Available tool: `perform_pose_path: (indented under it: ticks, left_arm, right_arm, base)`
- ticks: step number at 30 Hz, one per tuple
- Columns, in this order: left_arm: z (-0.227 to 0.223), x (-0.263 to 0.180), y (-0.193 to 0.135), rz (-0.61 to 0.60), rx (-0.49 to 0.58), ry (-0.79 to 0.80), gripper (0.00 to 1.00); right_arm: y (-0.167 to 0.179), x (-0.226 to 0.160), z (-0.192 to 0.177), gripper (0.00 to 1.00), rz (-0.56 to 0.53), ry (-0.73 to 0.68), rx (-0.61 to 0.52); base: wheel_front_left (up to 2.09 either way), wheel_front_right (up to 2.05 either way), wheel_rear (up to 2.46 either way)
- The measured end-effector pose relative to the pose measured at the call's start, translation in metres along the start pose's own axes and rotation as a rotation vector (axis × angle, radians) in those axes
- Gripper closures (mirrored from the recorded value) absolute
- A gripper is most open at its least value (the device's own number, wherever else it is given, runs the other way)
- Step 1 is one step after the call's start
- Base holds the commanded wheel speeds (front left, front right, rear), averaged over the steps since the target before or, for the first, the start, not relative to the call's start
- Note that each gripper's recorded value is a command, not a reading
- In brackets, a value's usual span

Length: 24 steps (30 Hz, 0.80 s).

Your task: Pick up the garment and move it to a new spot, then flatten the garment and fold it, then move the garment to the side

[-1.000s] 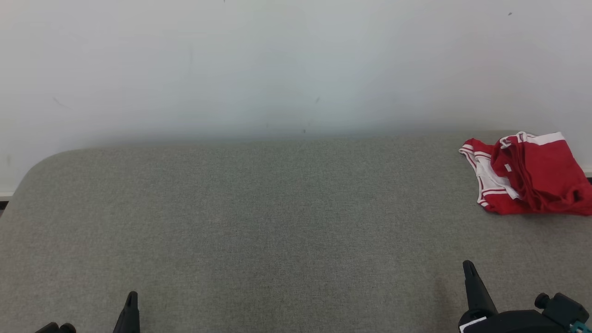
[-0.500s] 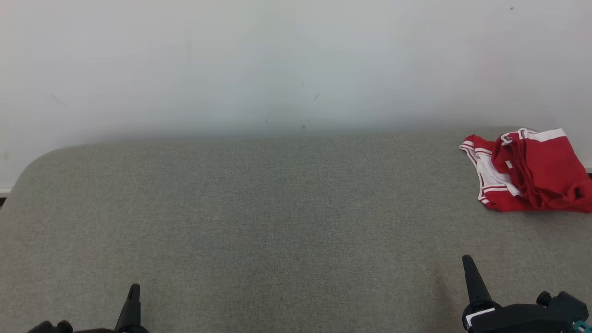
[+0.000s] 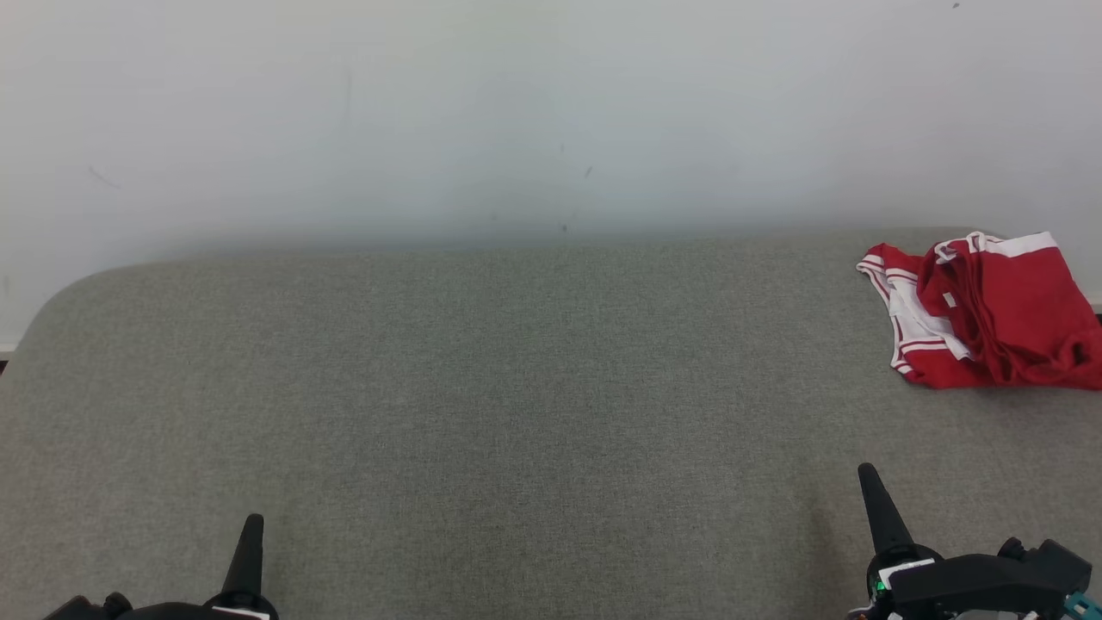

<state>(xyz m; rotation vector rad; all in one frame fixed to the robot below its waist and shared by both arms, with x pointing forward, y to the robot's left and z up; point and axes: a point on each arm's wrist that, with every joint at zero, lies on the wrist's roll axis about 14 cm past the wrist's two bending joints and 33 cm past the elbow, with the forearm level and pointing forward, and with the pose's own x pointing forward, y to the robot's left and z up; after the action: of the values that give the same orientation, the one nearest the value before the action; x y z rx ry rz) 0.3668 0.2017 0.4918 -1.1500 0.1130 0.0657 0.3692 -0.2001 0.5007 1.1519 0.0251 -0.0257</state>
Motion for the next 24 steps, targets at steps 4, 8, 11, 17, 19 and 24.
perform_pose_path:
  ticks: [4, 8, 11, 17, 19, 24]
  left_arm:
    - [0.001, 0.002, -0.002, -0.01, -0.036, -0.004, 1.0]
    - [0.001, 0.004, -0.003, -0.02, -0.081, -0.004, 1.0]
    - [0.001, 0.005, -0.004, -0.027, -0.106, -0.004, 1.0]
    - [0.001, 0.008, -0.006, -0.039, -0.163, -0.007, 1.0]
    - [0.001, 0.009, -0.007, -0.046, -0.179, -0.008, 1.0]
    - [0.002, 0.011, -0.009, -0.06, -0.233, -0.011, 1.0]
  right_arm:
    - [0.001, 0.002, 0.001, 1.0, 0.004, -0.002, 0.038]
    - [0.001, 0.003, 0.0, 1.0, 0.003, 0.001, 0.078]
    - [0.002, 0.005, 0.001, 1.0, 0.006, -0.002, 0.107]
    - [0.002, 0.007, 0.001, 1.0, 0.01, -0.002, 0.159]
    - [0.003, 0.008, 0.001, 1.0, 0.012, 0.0, 0.179]
    - [0.003, 0.01, 0.001, 1.0, 0.014, 0.001, 0.228]
  base:
    - [0.0, 0.0, 0.0]
    - [0.0, 0.0, 0.0]
    - [0.0, 0.0, 0.0]
    - [0.0, 0.0, 0.0]
    - [0.0, 0.0, 0.0]
    - [0.0, 0.0, 0.0]
